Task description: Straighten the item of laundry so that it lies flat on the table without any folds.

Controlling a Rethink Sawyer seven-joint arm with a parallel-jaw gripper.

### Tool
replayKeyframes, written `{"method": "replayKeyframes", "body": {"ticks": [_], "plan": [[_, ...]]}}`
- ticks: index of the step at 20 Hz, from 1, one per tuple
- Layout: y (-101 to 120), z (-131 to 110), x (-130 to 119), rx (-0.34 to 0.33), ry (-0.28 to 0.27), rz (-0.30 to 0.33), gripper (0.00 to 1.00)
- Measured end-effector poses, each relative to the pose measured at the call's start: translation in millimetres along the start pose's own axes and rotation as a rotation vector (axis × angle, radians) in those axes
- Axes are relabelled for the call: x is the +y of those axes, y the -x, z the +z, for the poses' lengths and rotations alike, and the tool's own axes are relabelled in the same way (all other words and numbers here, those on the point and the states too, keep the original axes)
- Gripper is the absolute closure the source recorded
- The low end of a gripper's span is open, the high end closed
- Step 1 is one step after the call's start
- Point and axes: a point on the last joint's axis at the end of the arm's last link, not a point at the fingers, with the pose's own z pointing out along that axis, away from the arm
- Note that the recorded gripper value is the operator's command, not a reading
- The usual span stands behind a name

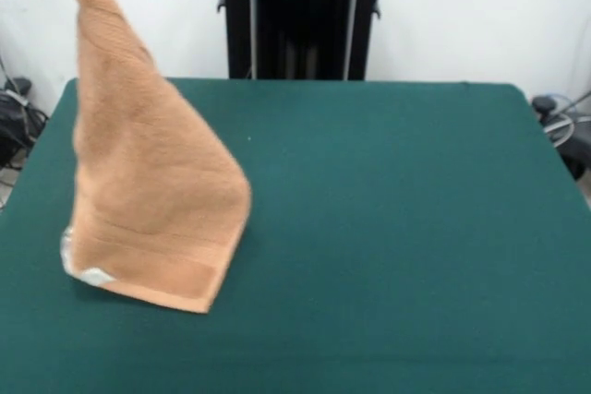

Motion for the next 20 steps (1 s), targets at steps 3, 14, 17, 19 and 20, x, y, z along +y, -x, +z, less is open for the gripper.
{"method": "replayKeyframes", "body": {"ticks": [3, 14, 17, 19, 20], "plan": [[4, 4, -10, -0.005, -0.02, -0.001, 1.0], [-11, -10, 7, -0.049, -0.033, -0.055, 1.0], [-21, -13, 23, -0.08, -0.023, -0.082, 1.0], [-27, -14, 30, -0.098, -0.017, -0.096, 1.0], [-35, -14, 41, -0.124, -0.009, -0.116, 1.0]]}}
